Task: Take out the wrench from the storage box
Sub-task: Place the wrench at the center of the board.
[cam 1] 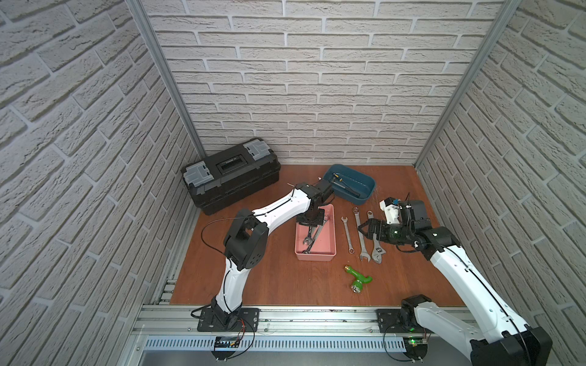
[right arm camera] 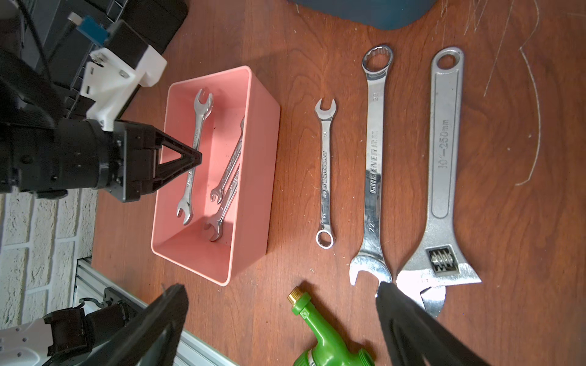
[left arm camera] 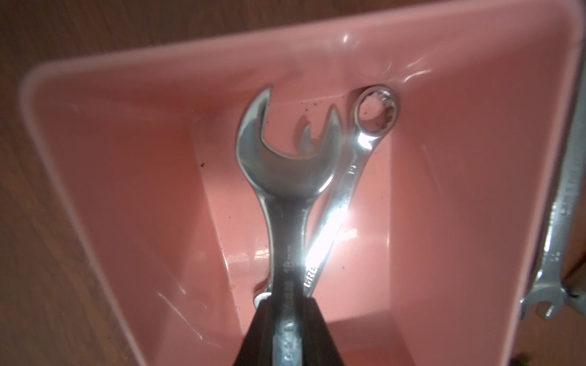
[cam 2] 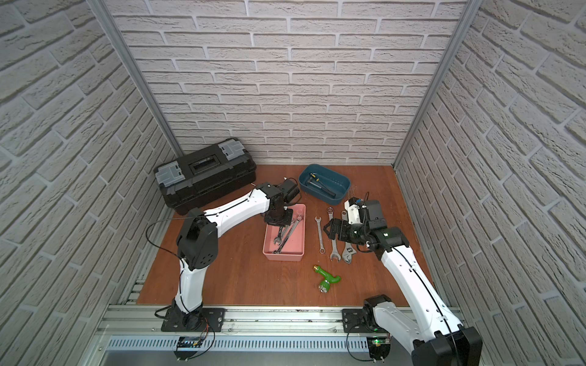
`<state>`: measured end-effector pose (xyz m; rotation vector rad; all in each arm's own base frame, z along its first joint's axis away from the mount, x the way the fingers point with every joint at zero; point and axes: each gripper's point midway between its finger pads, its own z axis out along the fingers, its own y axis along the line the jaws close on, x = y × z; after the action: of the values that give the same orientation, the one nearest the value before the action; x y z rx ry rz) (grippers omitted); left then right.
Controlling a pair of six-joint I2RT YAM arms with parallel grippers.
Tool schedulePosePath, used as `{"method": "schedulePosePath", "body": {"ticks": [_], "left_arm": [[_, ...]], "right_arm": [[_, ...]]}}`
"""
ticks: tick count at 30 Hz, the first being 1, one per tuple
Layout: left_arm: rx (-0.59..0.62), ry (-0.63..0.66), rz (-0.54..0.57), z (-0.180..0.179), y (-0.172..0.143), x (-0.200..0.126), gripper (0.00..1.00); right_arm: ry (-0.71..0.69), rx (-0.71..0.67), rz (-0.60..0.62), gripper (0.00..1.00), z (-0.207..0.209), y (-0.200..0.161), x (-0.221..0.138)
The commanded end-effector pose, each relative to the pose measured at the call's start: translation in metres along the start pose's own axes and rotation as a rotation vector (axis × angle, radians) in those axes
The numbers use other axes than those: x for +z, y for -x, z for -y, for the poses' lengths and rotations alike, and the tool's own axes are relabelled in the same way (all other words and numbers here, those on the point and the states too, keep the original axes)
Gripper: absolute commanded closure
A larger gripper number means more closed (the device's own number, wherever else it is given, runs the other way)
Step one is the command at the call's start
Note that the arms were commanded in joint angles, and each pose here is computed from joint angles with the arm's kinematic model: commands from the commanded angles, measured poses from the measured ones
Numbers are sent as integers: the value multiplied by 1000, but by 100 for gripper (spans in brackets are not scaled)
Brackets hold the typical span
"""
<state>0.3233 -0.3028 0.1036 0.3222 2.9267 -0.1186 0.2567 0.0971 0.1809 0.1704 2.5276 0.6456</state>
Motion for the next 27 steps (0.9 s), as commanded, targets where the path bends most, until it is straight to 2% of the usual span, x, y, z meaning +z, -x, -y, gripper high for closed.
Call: {"method": "schedulePosePath", "body": {"ticks": [1, 6, 14, 20, 27], "left_arm": [[24, 17, 34, -6, 0, -40, 100], [28, 37, 48, -18, -1, -64, 100], [-20, 76, 66, -67, -18, -82, 100], [-57, 89, 68, -98, -28, -69, 100], [-101, 76, 48, -120, -36, -24, 100]], "right_arm": [[12, -23, 62, 3, -7, 15, -11], [18, -26, 67, 3, -9, 18, -12], [57, -33, 56, 3, -16, 20, -9], [103, -29, 39, 3, -24, 21, -6], [142, -25, 29, 3, -34, 21, -3]]}}
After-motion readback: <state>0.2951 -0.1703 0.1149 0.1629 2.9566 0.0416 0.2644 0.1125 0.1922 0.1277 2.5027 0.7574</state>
